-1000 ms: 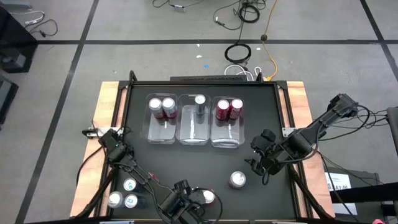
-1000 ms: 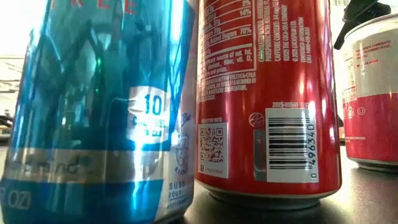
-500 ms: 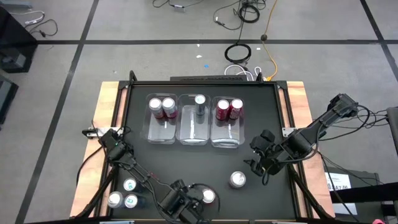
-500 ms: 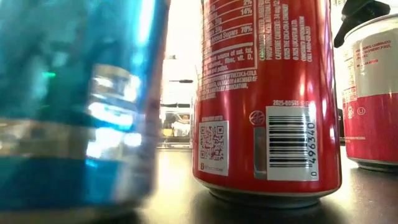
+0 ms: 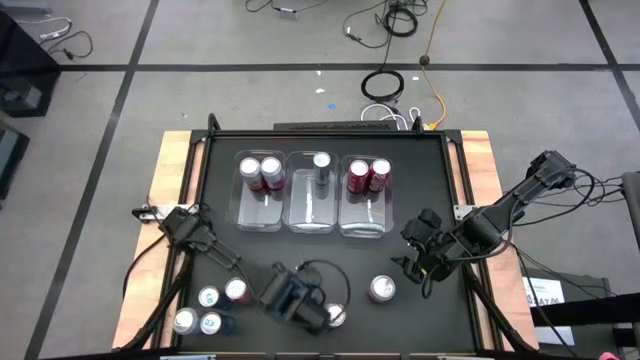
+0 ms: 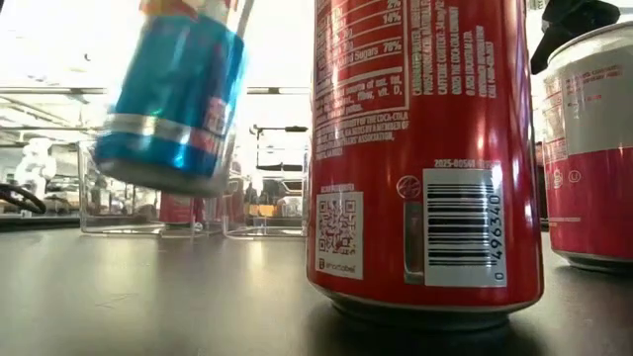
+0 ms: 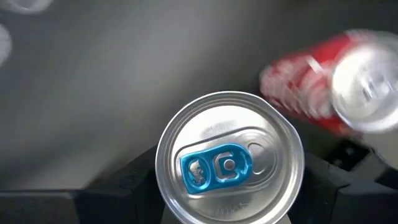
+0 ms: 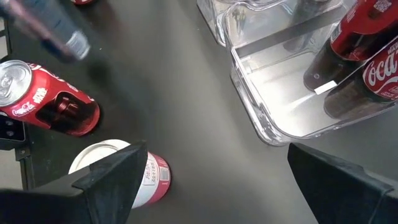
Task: Sort soda cans
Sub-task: Put the blue soda can into the center transparent bin
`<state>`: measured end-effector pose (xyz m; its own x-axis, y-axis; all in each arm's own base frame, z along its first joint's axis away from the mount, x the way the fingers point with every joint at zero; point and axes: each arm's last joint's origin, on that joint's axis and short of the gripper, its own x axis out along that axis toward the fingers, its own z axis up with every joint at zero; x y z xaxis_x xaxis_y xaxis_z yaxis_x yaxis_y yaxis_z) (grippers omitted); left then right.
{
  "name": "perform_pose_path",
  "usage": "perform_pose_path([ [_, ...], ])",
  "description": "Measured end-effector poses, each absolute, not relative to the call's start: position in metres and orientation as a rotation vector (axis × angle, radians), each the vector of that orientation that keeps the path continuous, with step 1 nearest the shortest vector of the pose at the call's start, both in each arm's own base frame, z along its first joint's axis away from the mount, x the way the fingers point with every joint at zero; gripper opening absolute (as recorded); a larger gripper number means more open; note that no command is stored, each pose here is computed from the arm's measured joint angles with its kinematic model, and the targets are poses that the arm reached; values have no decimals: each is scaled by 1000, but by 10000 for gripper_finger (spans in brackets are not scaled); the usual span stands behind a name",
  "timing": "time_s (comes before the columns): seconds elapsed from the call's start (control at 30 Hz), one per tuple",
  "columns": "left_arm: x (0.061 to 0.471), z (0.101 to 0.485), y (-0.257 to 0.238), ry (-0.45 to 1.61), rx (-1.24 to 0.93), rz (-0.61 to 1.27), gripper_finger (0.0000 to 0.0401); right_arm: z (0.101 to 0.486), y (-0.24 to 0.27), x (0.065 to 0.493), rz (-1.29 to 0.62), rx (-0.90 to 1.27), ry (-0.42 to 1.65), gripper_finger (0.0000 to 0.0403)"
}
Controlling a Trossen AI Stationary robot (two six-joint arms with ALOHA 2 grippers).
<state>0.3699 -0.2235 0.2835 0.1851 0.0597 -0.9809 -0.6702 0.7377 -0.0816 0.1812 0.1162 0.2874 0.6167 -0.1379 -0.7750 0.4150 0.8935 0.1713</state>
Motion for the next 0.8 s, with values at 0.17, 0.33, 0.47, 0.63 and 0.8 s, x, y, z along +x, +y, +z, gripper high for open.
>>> perform_pose_path([
  [0.17,368,311,-188,1263,-599,593,255,288,117,182,-322,359,845,382],
  [0.33,361,348,-146,1171,-569,574,256,289,118,184,-311,377,826,382],
  [0.47,353,377,-107,1074,-529,590,256,288,119,185,-314,380,827,382],
  [0.63,350,395,-51,1027,-441,614,256,283,122,190,-323,369,841,382],
  [0.8,357,392,3,1089,-358,576,256,278,127,196,-324,368,839,382],
])
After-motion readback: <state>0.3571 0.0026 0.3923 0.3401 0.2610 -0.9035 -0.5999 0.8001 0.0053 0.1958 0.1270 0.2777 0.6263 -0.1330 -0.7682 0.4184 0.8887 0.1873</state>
